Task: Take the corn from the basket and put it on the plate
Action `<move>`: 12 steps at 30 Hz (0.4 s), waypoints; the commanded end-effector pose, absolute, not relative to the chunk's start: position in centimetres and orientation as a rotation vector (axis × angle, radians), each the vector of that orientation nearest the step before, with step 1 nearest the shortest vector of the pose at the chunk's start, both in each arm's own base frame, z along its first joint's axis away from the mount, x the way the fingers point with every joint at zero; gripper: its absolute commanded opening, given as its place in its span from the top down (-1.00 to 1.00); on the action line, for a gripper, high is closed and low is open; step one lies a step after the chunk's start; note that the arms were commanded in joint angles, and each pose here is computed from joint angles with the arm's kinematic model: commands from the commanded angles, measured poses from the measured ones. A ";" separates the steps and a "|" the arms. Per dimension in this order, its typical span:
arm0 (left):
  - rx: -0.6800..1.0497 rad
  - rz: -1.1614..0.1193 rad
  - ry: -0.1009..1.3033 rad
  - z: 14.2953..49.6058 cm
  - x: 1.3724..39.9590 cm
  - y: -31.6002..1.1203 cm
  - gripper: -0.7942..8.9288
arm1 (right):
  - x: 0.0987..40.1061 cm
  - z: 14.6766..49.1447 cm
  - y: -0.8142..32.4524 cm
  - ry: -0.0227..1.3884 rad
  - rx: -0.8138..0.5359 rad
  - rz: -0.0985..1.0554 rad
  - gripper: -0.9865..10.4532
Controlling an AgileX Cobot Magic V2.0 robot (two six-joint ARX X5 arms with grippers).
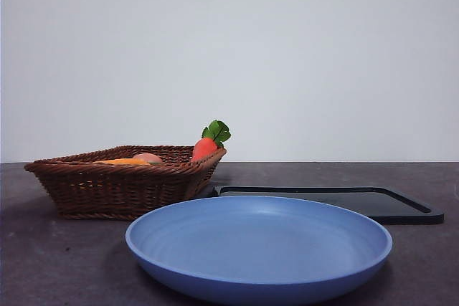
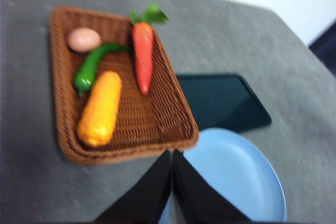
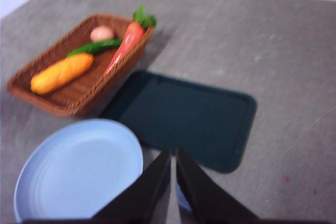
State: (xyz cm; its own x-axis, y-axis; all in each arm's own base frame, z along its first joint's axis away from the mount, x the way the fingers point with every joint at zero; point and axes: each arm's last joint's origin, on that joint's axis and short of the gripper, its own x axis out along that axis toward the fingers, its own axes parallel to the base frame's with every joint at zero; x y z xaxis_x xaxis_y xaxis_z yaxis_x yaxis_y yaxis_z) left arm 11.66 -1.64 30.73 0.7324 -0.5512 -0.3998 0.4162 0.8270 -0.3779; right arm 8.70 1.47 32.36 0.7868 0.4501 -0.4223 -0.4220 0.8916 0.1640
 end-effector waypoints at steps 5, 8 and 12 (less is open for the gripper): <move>-0.220 -0.606 0.544 31.1 12.3 -2.3 0.83 | 8.6 32.4 1.8 0.490 0.014 0.515 0.82; -0.220 -0.606 0.540 31.1 12.4 -2.3 0.78 | 8.6 32.5 1.7 0.487 0.014 0.514 0.82; -0.220 -0.606 0.540 31.1 12.4 -2.3 0.18 | 8.7 32.6 1.8 0.471 0.022 0.510 0.47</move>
State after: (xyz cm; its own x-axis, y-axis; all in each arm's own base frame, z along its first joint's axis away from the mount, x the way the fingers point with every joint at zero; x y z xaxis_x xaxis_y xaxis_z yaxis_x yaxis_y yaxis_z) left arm 12.30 -2.29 30.42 0.6819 -0.5875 -0.4357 0.4625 0.8078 -0.3655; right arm 8.74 1.73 32.16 0.7624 0.4714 -0.4434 -0.4601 0.8766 0.1410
